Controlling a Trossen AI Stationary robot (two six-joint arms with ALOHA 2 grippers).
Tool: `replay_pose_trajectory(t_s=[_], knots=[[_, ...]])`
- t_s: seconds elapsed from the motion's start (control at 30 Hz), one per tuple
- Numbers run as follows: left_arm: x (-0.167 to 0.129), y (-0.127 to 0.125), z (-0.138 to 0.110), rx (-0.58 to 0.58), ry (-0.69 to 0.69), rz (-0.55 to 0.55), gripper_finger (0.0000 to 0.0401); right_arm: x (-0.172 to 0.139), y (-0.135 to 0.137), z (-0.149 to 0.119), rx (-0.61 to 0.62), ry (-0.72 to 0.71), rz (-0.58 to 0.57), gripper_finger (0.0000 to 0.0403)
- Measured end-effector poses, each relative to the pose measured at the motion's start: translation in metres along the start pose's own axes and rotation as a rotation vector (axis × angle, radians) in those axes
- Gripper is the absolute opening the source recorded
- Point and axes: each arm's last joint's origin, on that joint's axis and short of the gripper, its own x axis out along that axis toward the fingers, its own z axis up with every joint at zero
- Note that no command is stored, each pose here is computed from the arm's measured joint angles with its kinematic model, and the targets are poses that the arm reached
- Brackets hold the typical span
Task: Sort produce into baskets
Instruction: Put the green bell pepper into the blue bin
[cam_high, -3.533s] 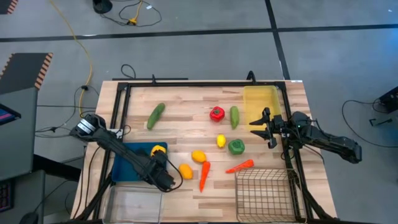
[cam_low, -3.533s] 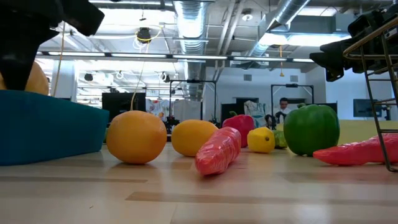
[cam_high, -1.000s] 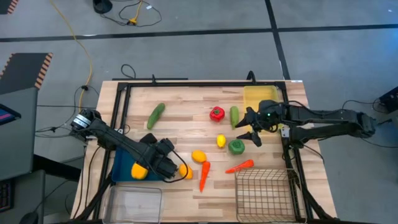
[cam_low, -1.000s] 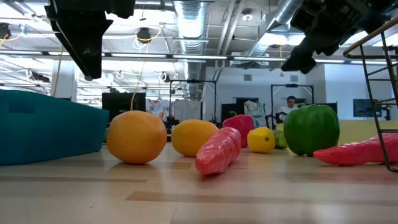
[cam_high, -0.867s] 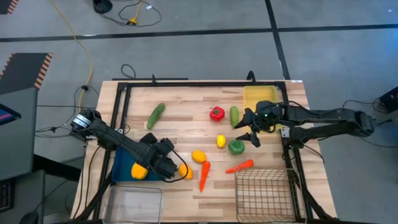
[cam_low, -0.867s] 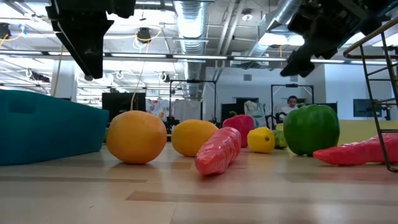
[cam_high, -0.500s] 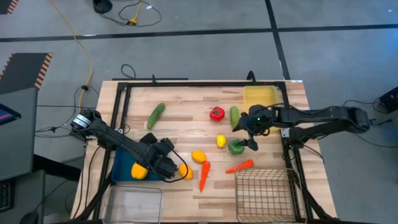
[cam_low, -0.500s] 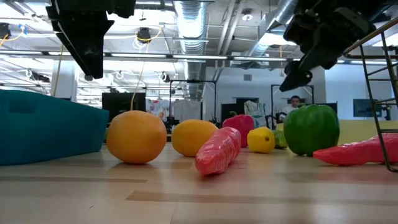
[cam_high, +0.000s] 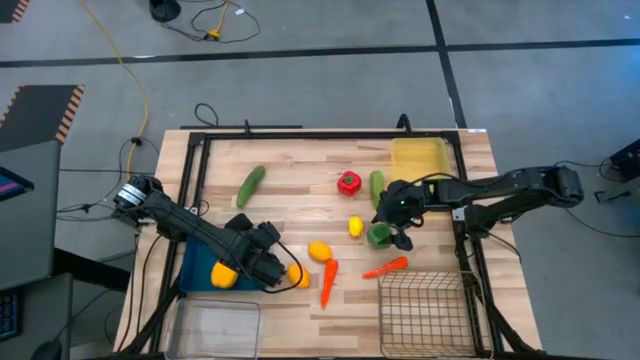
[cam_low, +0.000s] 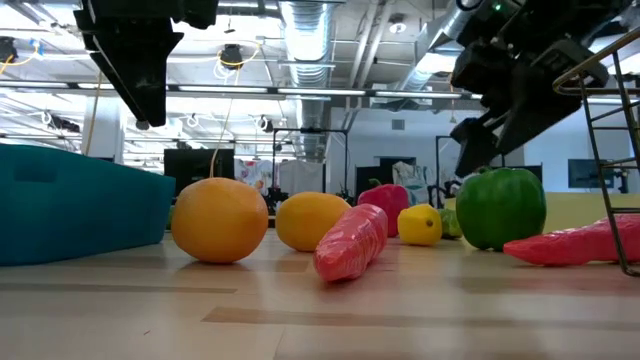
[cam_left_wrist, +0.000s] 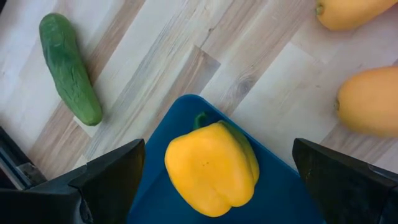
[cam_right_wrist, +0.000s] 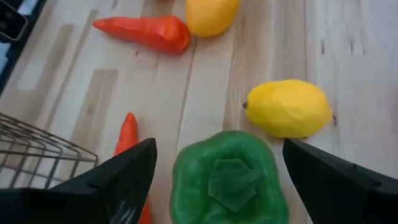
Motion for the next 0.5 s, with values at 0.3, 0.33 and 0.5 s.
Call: replay_pose_trajectory(t_s=[0.3,0.33,0.5], knots=[[0.0,-0.0015,0.0007,-0.007,-0.007,-0.014,0.0393,0.0084,-0.0036,-0.0043,0.008,0.059,-0.072,0.0375],[0.0,-0.0015,0.0007,-0.007,-0.007,-0.014,0.0393,0.0085,-0.003,-0.0046,0.007,0.062,-0.069,0.0375],[0.0,-0.0018,0.0009,-0.004,-0.008,-0.017,0.0393,0.0111,0.0004,-0.0083,0.006,0.106,-0.058,0.0375]])
